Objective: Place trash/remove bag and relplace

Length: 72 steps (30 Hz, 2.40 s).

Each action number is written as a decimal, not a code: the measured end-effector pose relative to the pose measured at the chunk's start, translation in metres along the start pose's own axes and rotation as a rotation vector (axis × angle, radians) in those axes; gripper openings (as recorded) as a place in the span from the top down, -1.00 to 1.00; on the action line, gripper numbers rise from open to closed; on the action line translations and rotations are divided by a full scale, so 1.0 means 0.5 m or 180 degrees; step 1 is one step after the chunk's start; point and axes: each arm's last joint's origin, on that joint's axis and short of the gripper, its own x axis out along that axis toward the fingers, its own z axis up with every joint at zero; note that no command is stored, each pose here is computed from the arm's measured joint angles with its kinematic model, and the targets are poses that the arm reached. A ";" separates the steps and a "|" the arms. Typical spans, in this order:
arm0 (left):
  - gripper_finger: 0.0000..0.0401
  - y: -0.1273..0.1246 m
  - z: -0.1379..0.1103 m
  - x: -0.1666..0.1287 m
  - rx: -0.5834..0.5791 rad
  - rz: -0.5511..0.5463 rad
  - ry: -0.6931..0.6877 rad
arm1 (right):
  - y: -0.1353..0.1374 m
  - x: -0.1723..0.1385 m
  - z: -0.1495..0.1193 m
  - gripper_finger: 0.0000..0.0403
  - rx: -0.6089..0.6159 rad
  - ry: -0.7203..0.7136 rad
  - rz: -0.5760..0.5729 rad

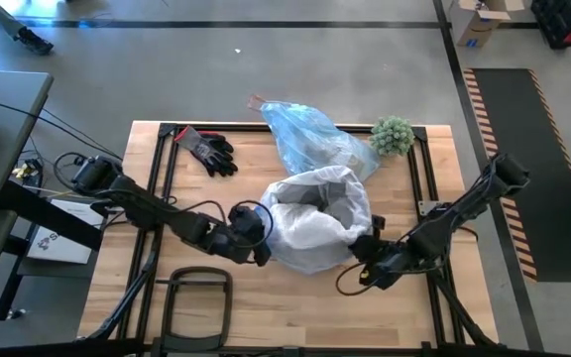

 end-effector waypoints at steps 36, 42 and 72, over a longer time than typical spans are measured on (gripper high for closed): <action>1.00 0.028 -0.045 0.000 0.0077 0.0179 0.0789 | -0.022 -0.029 -0.006 1.00 -0.0272 0.0270 -0.0386; 1.00 -0.016 -0.012 -0.067 -0.0017 -0.0144 0.0462 | -0.032 -0.128 0.044 1.00 -0.0182 0.0424 -0.0287; 1.00 -0.021 0.119 -0.087 0.0438 0.0145 -0.0210 | -0.433 -0.158 0.199 1.00 0.1145 -0.0686 -0.0254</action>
